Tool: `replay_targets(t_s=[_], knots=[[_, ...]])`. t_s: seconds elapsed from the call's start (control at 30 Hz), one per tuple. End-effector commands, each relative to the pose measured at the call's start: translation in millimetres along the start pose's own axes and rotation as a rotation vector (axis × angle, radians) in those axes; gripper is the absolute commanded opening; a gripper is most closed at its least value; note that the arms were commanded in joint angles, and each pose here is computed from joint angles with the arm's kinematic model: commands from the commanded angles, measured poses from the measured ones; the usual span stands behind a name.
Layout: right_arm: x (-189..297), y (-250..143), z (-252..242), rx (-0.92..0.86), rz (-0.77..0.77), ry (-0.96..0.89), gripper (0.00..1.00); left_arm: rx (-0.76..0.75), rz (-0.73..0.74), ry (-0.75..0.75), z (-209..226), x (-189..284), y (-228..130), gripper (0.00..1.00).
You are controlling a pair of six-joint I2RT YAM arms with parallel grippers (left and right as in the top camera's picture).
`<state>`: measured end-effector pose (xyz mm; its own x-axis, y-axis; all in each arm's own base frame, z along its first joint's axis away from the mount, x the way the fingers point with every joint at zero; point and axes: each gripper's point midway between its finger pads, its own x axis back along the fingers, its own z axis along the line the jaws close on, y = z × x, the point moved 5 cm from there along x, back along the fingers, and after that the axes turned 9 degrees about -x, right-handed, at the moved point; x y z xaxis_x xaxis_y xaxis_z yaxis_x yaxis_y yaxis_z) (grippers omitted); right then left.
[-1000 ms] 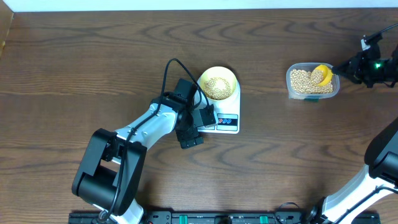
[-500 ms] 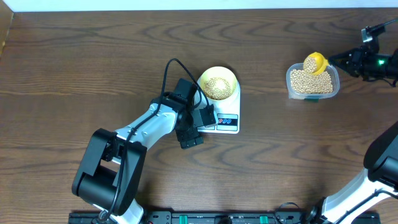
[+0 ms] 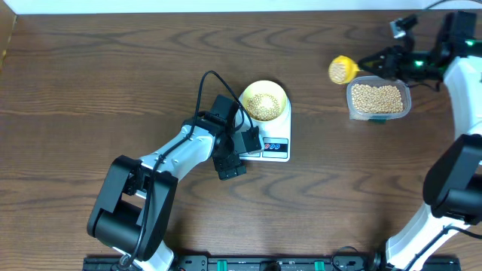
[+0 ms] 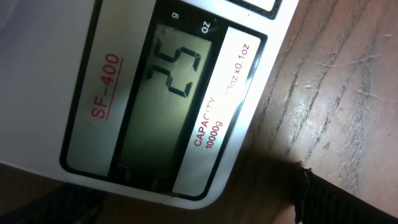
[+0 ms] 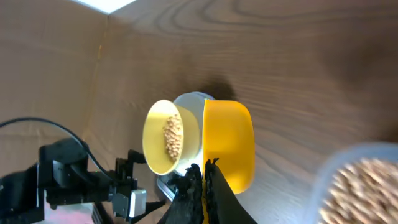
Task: Scoop item into bowl and weigh 50g on scale
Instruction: 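Lift the filled scoop with the right gripper over the yellow bowl, then tilt the scoop with the right gripper to pour soybeans into the bowl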
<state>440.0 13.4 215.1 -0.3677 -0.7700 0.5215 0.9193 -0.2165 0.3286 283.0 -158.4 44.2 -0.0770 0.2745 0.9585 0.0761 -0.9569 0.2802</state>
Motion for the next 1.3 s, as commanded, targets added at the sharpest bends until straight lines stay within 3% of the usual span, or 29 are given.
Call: replay_targets(t_s=[0.0, 0.73, 1.0, 1.27], knots=[[-10.1, 2.9, 35.3, 0.084, 0.004, 0.058, 0.01, -0.025, 0.018, -0.074, -11.9, -18.5, -5.1, 0.98], [-108.1, -36.1, 133.2, 0.475, 0.135, 0.214, 0.01, -0.025, 0.018, -0.074, -11.9, -18.5, -5.1, 0.98], [-111.4, -53.3, 131.6, 0.593, 0.192, 0.215, 0.01, -0.025, 0.018, -0.074, -11.9, -18.5, -5.1, 0.97], [-114.9, -54.9, 116.6, 0.758, 0.205, 0.101, 0.01, -0.025, 0.018, -0.074, -11.9, -18.5, -5.1, 0.98]])
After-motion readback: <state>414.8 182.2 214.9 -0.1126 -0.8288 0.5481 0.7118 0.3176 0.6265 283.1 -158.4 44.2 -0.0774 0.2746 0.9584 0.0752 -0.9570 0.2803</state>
